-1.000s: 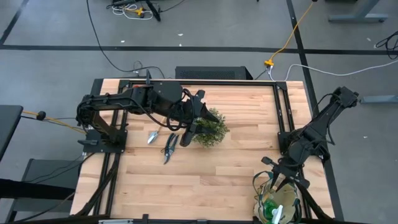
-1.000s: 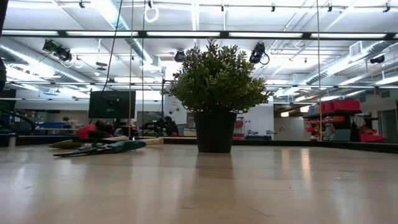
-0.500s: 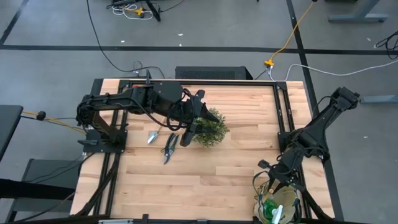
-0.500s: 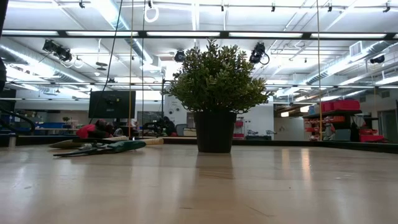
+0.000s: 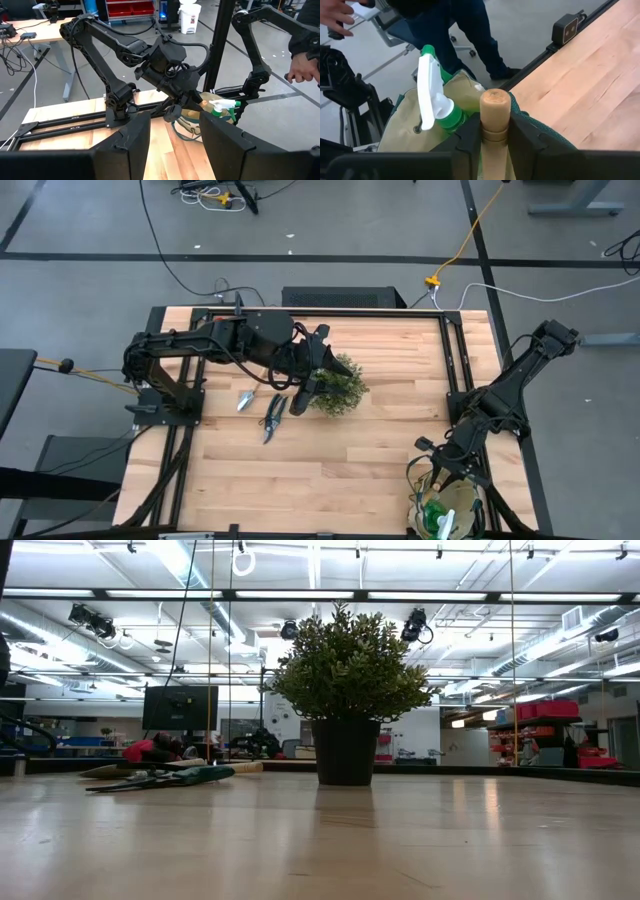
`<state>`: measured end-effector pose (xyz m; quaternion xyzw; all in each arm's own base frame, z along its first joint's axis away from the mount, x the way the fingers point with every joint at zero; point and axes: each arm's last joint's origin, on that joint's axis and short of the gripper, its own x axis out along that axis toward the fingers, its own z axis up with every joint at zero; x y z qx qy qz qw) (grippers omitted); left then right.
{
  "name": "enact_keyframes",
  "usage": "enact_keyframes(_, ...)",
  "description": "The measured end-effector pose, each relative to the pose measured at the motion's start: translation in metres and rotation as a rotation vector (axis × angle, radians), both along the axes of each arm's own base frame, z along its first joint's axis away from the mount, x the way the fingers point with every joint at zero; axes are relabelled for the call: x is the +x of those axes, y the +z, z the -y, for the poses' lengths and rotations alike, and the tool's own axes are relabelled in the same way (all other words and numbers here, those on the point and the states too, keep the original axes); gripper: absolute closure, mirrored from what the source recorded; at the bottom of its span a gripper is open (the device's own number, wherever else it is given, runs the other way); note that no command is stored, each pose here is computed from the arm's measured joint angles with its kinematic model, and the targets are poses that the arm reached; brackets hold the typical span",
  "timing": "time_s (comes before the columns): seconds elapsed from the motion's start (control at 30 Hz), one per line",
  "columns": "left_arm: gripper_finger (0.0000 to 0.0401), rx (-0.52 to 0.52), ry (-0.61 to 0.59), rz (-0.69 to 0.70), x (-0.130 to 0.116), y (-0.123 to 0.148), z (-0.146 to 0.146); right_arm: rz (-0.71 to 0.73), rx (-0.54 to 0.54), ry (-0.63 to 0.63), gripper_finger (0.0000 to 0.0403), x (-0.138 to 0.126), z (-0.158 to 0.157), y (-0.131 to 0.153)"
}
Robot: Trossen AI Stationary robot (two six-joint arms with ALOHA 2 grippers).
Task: Pick & Place Garden tools in Gardening bag
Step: Put the bottom hand trowel into the white gardening bag, then put the hand trowel into the white gardening bag
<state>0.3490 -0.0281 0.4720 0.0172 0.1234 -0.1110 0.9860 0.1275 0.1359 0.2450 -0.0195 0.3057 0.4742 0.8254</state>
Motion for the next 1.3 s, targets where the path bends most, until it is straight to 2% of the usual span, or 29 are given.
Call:
enact_keyframes(0.27,0.0224,0.000,0.000,0.000,0.000,0.000,0.000,-0.066,0.005,-0.034,0.0264,-0.001,0.001,-0.002)
enact_keyframes(0.57,0.0224,0.004,0.011,0.000,0.000,0.000,0.000,-0.037,-0.014,-0.086,0.0213,0.001,0.002,-0.002)
enact_keyframes(0.73,0.0224,0.006,0.026,0.004,0.000,0.000,-0.001,-0.016,0.021,-0.092,0.0210,0.003,0.000,0.002)
enact_keyframes(0.93,0.0224,-0.045,0.043,-0.009,0.000,0.000,-0.003,-0.005,0.021,-0.151,0.0219,0.003,0.002,0.003)
enact_keyframes(1.1,0.0224,-0.102,0.087,-0.007,-0.008,0.007,-0.017,0.031,0.061,-0.207,0.0221,0.003,0.009,0.011)
enact_keyframes(1.3,0.0224,-0.109,0.123,-0.021,-0.018,0.010,-0.035,0.106,0.076,-0.314,0.0222,0.002,0.022,0.020)
